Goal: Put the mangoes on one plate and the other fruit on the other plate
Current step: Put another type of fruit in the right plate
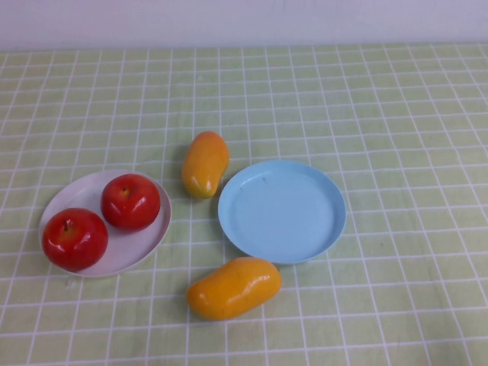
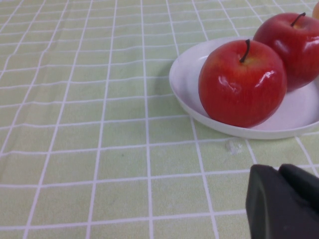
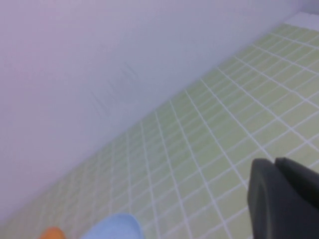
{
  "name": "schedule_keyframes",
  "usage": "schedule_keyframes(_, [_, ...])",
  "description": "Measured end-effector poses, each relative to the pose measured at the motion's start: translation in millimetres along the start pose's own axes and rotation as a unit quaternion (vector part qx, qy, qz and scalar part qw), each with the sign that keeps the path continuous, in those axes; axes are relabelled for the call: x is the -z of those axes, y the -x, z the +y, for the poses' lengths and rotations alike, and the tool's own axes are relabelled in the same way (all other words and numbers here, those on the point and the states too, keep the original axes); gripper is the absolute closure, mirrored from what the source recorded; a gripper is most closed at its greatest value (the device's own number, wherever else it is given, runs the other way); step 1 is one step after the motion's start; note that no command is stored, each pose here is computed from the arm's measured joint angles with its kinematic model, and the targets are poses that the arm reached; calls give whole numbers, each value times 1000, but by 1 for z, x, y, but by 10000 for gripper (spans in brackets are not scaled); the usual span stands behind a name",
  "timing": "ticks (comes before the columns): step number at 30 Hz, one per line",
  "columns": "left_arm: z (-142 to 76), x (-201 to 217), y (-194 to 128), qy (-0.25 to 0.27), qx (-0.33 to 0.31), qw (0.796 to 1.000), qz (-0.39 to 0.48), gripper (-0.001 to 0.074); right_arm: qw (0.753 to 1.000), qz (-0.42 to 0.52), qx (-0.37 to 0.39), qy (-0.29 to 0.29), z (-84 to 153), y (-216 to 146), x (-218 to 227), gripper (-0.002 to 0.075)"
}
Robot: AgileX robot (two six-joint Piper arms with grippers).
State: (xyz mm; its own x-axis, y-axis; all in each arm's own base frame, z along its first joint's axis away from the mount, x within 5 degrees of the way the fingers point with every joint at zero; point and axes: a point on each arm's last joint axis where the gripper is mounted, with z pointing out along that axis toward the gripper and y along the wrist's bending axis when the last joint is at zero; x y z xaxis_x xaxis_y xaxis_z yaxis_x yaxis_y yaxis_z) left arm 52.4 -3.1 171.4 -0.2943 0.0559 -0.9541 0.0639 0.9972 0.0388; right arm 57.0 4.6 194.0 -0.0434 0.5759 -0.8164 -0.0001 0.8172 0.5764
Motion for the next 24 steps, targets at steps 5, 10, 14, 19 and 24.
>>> schedule_keyframes(5, [0,0,0,0,0,1000,0,732,996,-14,-89,9,1,3,0,742])
schedule_keyframes(10, [0,0,0,0,0,1000,0,732,995,29,-87,34,12,3,2,742])
schedule_keyframes(14, [0,0,0,0,0,1000,0,732,989,129,-46,61,41,18,4,742])
schedule_keyframes(19, [0,0,0,0,0,1000,0,732,955,290,24,53,69,41,-11,742])
schedule_keyframes(24, [0,0,0,0,0,1000,0,732,910,399,101,51,82,58,-36,742])
